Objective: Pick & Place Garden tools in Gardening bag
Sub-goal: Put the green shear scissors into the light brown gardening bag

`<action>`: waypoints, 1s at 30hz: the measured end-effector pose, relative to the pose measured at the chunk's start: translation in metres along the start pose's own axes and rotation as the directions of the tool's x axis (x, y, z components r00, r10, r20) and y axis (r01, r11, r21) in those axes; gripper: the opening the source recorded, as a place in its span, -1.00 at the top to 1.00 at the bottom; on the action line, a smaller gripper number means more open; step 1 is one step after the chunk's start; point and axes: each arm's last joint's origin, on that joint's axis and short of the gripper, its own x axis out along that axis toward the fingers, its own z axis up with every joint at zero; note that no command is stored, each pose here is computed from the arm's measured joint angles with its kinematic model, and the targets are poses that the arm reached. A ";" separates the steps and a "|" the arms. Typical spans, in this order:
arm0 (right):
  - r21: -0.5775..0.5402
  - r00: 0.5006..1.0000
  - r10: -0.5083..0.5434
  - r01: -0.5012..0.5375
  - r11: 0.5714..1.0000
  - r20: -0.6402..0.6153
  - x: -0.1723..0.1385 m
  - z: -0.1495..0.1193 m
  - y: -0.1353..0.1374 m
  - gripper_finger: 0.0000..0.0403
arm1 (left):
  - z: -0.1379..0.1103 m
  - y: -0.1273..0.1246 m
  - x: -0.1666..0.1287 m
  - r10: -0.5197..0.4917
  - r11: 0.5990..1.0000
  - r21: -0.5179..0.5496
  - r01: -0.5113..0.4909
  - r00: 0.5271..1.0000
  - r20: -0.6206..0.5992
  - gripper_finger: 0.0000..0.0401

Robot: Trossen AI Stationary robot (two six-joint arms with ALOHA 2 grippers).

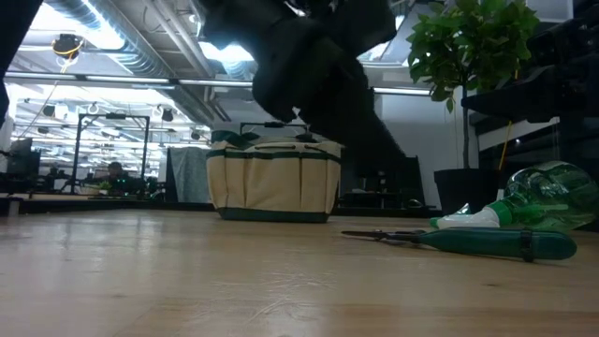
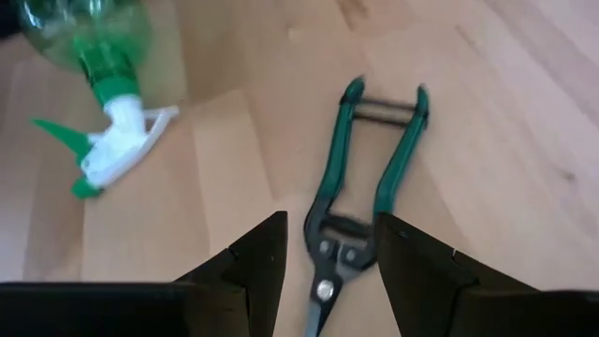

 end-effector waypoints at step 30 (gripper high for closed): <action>0.000 1.000 0.000 0.000 1.000 0.000 0.000 0.000 0.000 0.08 | 0.039 -0.059 -0.005 0.048 0.997 0.052 -0.063 0.967 0.251 0.22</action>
